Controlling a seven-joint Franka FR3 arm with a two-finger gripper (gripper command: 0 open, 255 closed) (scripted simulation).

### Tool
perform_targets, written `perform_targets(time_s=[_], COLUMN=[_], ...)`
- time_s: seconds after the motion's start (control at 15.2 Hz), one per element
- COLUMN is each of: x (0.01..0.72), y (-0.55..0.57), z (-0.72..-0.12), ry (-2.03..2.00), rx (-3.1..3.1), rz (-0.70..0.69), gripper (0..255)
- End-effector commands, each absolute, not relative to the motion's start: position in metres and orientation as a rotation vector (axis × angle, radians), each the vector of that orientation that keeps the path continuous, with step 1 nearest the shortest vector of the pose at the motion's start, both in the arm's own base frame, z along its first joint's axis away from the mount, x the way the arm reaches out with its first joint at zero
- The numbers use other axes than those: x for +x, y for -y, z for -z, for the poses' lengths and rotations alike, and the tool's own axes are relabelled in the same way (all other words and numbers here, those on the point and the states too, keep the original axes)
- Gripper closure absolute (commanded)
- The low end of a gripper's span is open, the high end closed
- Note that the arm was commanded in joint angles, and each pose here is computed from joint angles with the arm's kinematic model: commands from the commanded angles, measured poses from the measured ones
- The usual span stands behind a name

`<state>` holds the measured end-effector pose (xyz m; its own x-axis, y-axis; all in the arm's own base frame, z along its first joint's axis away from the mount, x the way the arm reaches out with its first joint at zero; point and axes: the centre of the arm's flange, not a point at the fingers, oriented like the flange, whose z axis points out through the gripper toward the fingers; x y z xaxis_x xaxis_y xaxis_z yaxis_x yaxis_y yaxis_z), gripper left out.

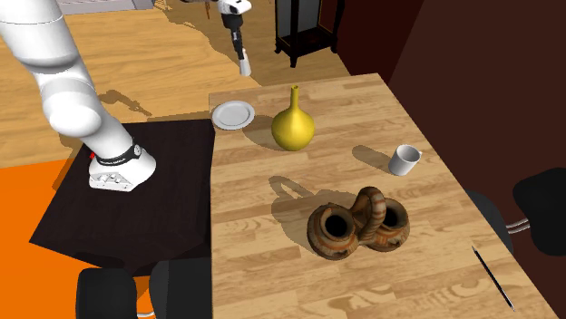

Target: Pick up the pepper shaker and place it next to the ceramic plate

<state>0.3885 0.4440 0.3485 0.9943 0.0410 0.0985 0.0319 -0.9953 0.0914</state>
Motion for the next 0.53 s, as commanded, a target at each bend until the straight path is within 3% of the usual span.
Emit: perform_targets(time_s=[0.0,0.46], x=[0.38,0.358], y=[-0.469,-0.518], z=[-0.347,-0.331], ry=[-0.054,-0.054], rx=[3.048,3.048], rz=[-0.154,-0.154], gripper=[255,255])
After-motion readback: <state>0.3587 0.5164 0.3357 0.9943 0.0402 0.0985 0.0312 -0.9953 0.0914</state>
